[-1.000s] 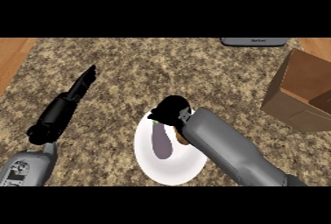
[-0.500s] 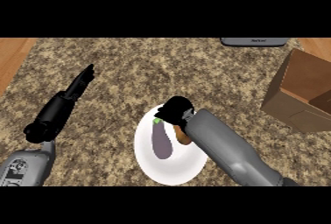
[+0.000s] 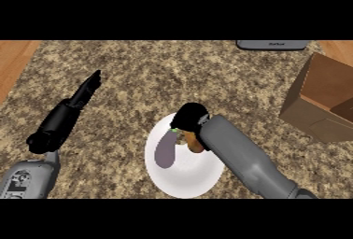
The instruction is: Pick the pear from the plate and place it in the cardboard box
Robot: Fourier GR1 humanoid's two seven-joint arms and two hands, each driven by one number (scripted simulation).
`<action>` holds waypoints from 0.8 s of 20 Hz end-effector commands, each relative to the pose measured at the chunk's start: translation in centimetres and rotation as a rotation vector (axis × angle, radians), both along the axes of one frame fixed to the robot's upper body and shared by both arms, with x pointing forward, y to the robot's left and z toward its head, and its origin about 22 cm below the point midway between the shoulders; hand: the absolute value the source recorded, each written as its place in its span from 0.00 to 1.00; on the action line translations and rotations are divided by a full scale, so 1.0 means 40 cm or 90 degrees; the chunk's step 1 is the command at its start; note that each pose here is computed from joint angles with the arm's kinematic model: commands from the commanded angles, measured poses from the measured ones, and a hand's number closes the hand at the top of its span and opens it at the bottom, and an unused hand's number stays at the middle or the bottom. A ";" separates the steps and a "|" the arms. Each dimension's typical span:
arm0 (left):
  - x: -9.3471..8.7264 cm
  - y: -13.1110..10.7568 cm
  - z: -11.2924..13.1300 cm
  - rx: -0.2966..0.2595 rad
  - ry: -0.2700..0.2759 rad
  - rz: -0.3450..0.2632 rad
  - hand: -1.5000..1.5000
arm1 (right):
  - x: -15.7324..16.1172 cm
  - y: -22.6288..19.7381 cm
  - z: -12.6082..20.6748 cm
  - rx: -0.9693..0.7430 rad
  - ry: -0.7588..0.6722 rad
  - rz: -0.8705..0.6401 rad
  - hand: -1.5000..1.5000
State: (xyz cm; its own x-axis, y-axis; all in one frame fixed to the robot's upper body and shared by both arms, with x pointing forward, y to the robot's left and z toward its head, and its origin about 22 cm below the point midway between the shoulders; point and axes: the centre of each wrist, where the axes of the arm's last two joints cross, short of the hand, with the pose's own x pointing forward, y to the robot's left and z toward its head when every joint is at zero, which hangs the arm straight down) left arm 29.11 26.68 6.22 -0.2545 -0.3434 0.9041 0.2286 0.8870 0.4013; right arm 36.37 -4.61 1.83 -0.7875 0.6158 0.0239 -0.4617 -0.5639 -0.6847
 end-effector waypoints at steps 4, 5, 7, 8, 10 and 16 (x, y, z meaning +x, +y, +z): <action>0.003 0.015 0.014 -0.008 -0.003 -0.004 0.50 | -0.015 0.000 -0.028 0.082 -0.028 0.069 1.00; 0.011 0.018 -0.039 -0.002 -0.003 0.002 0.50 | -0.030 -0.002 -0.051 0.087 -0.037 0.073 1.00; 0.004 -0.019 0.012 -0.005 -0.004 0.005 0.50 | 0.002 0.018 0.022 0.108 -0.047 0.092 1.00; -0.010 0.010 -0.007 0.002 -0.006 0.003 0.50 | -0.030 0.008 -0.033 0.118 -0.049 0.089 1.00; -0.005 0.013 0.007 0.002 -0.010 0.001 0.50 | -0.016 0.024 0.010 0.147 -0.061 0.103 1.00; -0.034 0.006 -0.036 0.010 0.013 0.034 0.50 | -0.061 -0.097 -0.017 0.351 -0.169 -0.099 1.00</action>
State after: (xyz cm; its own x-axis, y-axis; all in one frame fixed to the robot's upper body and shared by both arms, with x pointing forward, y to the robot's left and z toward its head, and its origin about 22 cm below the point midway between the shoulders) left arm 28.76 27.09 6.05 -0.2385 -0.3512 0.9054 0.2003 0.8945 0.3997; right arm 34.56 -6.03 1.29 -0.8094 0.5747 0.1204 -0.3103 -0.2446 -0.9186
